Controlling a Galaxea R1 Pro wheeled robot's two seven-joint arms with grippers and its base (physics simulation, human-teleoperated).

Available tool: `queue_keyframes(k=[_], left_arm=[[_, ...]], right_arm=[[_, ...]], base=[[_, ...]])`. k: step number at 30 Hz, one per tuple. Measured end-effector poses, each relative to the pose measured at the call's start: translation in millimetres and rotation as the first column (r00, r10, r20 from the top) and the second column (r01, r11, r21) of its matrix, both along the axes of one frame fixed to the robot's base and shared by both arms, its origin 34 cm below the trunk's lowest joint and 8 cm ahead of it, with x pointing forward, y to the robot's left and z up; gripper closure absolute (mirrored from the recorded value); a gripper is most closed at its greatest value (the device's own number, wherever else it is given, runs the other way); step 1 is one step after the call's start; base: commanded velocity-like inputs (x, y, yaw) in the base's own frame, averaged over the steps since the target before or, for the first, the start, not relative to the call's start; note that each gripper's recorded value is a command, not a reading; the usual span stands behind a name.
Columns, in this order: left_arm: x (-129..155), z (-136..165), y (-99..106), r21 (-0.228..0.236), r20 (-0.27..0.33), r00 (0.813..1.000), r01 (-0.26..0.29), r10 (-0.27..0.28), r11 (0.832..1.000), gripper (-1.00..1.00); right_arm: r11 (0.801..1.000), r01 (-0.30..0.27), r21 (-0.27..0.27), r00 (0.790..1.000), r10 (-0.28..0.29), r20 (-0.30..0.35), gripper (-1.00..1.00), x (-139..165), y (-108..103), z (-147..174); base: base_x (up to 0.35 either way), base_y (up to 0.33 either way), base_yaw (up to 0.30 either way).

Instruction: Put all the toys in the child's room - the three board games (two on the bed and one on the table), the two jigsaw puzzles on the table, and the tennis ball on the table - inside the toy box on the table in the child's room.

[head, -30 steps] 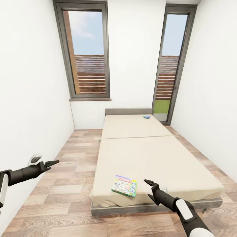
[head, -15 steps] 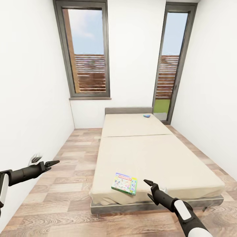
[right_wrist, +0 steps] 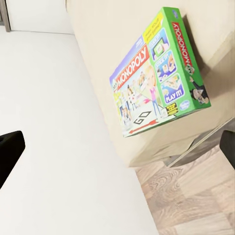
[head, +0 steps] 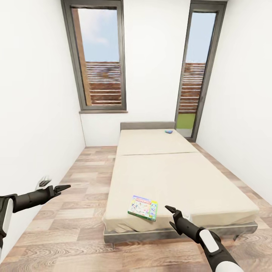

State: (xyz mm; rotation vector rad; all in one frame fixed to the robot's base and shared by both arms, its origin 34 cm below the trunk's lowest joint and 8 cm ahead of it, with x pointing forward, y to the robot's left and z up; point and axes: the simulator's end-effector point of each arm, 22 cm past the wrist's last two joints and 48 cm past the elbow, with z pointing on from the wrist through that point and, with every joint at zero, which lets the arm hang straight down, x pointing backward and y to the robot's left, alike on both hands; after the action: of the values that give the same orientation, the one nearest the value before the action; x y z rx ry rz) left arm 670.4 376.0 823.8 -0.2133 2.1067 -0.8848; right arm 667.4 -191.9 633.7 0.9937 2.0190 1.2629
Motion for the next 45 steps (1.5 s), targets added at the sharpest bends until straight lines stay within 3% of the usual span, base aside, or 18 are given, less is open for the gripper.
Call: queue_keyframes(k=[13,19,26,31,40,45], left_arm=[[-4,-22,-1,-0.012,0.003,1.0,0.006,-0.006,1.0,-1.0],[-7,-23,-5,-0.059,0.024,0.999,0.028,-0.026,0.998,-1.0],[-17,0,-29,-0.166,0.13,0.983,0.147,-0.126,0.975,-1.0],[-31,11,-43,-0.233,0.197,0.959,0.248,-0.205,0.94,-1.0],[-44,-8,-66,-0.257,0.196,0.937,0.335,-0.29,0.907,-1.0],[-47,-21,-70,-0.259,0.19,0.934,0.346,-0.304,0.902,-1.0]], right_arm=[[1.0,0.019,-0.017,1.0,-0.019,0.015,-1.0,0,-4,-25],[0.999,0.037,-0.034,0.999,-0.036,0.03,-1.0,1,-8,-36],[0.998,0.043,-0.034,0.998,-0.042,0.039,-1.0,0,-10,-49],[0.998,0.047,-0.034,0.998,-0.045,0.04,-1.0,-1,-13,-59],[0.999,0.047,-0.025,0.998,-0.045,0.048,-1.0,-4,-11,-76],[0.999,0.043,-0.007,0.997,-0.042,0.072,-1.0,-5,-8,-80]], base=[[0.0,0.0,0.0],[0.0,0.0,0.0],[0.0,0.0,0.0],[0.0,0.0,0.0],[0.0,0.0,0.0],[0.0,0.0,0.0]])
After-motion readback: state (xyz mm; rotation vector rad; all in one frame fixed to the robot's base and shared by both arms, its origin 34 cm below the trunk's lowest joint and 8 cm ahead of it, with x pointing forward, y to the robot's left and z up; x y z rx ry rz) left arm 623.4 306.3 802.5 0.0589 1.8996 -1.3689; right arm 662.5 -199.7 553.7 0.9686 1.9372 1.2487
